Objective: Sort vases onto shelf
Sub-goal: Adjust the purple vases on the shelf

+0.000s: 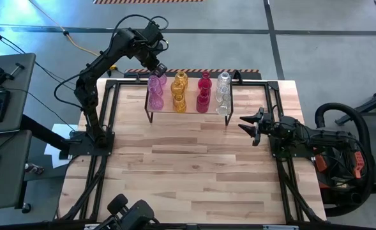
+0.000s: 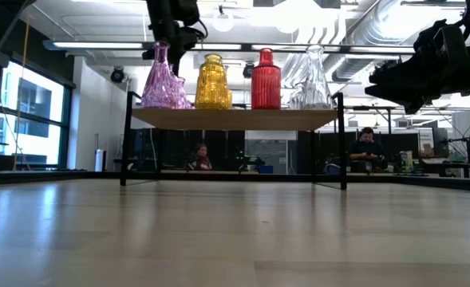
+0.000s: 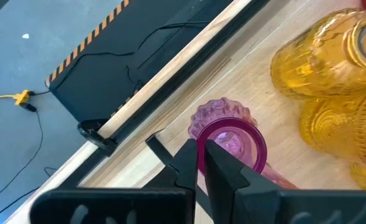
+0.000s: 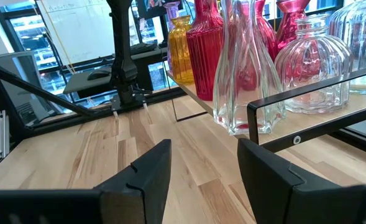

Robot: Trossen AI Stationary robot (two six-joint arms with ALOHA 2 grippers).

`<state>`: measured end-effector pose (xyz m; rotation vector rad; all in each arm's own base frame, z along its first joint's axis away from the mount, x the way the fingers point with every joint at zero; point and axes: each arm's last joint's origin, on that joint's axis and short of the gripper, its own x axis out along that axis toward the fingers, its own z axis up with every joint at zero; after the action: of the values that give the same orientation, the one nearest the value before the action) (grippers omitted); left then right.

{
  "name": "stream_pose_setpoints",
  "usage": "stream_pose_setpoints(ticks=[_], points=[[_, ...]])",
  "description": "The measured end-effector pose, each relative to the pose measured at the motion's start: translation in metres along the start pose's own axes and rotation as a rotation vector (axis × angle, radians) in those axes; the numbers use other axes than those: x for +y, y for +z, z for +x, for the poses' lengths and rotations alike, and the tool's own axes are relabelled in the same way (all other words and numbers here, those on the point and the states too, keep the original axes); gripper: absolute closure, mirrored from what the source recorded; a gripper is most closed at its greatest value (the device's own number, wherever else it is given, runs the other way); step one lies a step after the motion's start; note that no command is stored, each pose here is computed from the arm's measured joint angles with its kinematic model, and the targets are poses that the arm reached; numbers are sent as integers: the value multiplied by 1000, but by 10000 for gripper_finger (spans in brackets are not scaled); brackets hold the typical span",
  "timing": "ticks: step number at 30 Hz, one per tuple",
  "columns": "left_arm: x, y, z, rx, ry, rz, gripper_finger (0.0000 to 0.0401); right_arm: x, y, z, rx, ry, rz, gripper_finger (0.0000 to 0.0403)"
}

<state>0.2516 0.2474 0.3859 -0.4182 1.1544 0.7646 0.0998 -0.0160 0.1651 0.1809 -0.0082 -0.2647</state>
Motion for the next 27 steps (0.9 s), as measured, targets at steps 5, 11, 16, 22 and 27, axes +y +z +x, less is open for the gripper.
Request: stream_pose_setpoints(ticks=[5,11,16,22,27], points=[[0,0,0,4,1,2,392,0,0,0,0,0,0,233],[-5,1,0,-14,-26,13,392,0,0,0,0,0,0,233],[-6,3,0,-26,-55,18,379,0,0,0,0,0,0,233],[-7,3,1,-24,-64,28,356,0,0,0,0,0,0,233],[-7,3,1,-24,-64,28,338,0,0,0,0,0,0,233]])
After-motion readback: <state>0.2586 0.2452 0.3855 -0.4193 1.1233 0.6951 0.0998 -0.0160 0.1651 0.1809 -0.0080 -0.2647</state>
